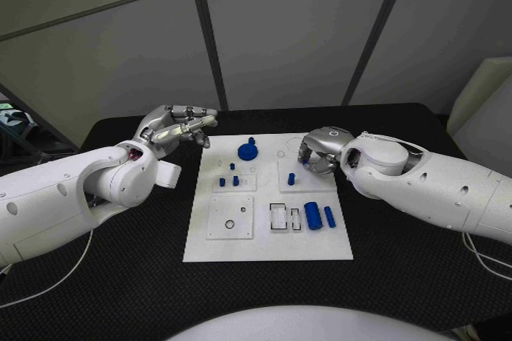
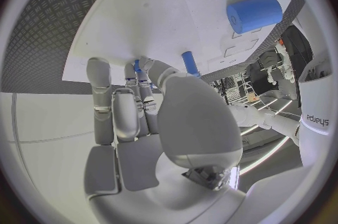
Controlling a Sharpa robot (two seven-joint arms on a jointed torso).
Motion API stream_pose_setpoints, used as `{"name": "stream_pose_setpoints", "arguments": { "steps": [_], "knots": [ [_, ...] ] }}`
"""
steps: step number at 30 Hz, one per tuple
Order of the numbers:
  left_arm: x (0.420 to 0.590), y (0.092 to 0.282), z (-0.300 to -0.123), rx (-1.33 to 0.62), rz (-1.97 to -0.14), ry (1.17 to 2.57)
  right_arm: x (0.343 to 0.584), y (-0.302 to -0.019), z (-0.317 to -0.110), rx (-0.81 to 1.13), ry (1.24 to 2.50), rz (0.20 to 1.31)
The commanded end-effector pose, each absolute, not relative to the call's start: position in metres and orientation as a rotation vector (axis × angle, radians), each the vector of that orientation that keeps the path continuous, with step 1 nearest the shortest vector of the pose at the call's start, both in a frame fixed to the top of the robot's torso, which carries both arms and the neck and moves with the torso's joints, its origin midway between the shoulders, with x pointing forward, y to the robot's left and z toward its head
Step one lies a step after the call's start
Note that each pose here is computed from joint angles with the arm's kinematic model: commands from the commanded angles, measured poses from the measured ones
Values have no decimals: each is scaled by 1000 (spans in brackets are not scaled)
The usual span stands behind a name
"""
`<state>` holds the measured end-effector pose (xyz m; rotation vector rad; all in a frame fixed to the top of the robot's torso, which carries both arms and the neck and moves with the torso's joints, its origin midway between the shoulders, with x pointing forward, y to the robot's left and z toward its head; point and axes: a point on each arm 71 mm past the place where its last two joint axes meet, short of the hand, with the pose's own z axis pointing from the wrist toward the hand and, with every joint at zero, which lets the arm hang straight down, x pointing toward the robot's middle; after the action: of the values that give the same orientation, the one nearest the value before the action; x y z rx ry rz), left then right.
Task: Assemble the parts on the task board
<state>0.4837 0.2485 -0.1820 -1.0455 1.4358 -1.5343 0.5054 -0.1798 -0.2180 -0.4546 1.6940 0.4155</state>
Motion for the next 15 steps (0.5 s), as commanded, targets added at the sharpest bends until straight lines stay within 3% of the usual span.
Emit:
{"name": "stream_pose_setpoints", "arguments": {
  "steps": [1,15],
  "knots": [
    [484,248,-179,-1024,-1548,1418,505,-180,-220,-469,1689,386],
    [484,250,-181,-1029,-1542,1423,497,-180,-207,-450,1577,422]
  ]
}}
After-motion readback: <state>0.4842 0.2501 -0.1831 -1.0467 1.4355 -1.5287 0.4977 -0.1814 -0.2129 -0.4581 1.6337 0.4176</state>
